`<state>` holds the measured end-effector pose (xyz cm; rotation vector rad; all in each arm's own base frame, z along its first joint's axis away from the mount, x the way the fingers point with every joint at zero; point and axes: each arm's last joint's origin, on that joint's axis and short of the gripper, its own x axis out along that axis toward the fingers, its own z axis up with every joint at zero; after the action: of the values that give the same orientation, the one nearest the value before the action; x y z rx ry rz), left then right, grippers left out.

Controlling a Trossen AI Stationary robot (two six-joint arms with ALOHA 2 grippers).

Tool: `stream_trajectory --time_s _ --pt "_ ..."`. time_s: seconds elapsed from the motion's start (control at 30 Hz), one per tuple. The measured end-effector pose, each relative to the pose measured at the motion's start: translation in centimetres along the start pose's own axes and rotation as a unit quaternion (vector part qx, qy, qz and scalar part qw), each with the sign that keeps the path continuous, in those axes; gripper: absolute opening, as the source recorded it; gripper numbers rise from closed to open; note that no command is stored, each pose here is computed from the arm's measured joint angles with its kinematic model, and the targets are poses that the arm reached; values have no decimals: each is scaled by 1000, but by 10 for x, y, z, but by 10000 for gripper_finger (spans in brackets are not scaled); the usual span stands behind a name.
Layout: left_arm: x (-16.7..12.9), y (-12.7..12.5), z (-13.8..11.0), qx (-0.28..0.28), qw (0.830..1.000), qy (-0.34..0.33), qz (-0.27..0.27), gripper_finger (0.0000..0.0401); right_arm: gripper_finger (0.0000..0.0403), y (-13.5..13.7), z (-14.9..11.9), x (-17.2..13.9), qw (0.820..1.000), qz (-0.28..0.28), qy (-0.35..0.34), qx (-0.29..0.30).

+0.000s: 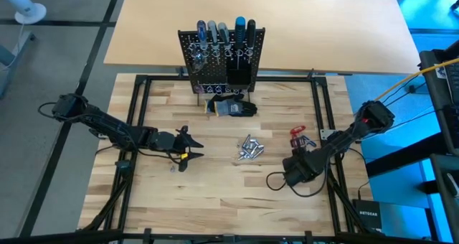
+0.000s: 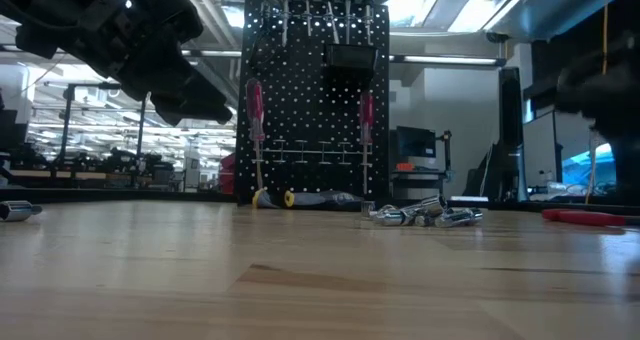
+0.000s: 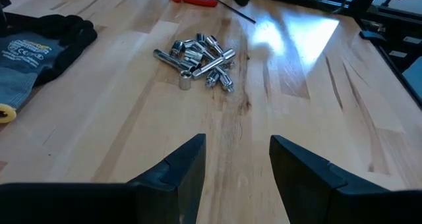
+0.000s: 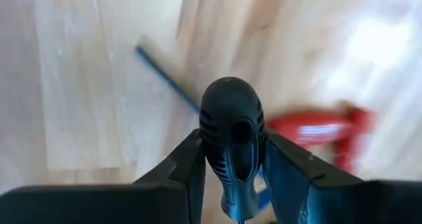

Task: Hang tools onto peg board
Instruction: Hang the black screwdriver on the pegboard

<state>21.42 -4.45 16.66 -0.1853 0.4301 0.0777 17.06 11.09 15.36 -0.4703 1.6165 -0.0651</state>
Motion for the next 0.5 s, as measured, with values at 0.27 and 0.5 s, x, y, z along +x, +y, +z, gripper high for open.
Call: stream_trajectory --time_s 0.27,0.5 --pt "0 0 2 -17 1000 -8 0 158 123 -16 13 -49 996 -59 -63 -10" --pt "0 0 2 -15 1000 -9 0 158 125 -49 34 -93 970 -136 -192 55"
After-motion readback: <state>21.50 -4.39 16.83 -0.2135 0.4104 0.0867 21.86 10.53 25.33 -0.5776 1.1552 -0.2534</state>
